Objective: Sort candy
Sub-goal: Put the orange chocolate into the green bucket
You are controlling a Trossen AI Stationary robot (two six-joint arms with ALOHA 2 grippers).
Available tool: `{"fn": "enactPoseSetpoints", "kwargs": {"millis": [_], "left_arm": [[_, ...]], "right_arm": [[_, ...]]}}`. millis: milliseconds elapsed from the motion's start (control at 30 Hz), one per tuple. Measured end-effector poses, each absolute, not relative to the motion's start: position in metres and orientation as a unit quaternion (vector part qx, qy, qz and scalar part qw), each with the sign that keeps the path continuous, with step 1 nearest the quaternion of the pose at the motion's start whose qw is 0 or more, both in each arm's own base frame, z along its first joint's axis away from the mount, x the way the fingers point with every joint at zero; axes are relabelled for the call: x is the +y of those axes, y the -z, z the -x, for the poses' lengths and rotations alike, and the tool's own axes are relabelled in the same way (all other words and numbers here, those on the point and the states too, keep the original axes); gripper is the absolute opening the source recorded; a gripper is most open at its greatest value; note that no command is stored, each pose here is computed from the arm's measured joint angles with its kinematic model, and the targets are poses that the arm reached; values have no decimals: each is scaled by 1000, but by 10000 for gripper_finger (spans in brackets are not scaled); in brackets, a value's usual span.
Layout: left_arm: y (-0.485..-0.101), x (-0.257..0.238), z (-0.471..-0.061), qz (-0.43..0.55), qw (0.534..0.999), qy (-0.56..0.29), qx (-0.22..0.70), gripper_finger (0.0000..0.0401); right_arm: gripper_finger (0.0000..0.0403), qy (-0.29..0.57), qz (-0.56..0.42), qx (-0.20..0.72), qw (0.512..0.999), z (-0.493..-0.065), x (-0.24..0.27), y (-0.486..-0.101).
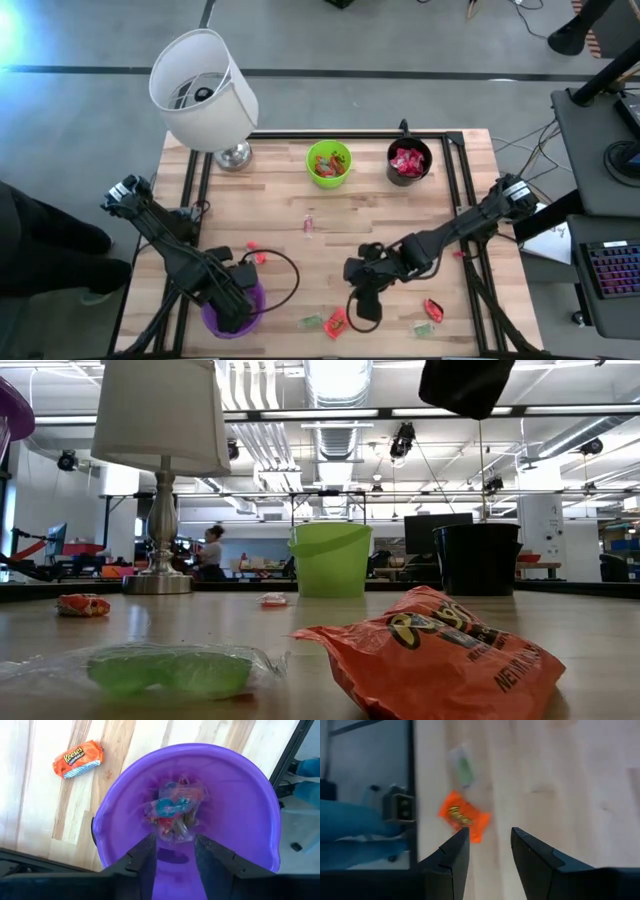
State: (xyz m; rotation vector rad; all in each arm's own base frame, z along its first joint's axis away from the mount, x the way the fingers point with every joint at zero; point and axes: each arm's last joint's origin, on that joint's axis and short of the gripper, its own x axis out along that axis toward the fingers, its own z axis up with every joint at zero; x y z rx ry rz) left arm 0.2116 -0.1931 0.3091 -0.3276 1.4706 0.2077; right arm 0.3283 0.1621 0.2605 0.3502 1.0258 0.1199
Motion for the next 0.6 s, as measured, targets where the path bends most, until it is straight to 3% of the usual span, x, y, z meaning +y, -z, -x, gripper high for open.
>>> {"fn": "enactPoseSetpoints", "kwargs": {"millis": [600], "left_arm": [[-309, -191, -213, 100, 751, -83, 647, 109]], "right_arm": [[137, -94, -152, 461, 869, -335, 154, -244]]}}
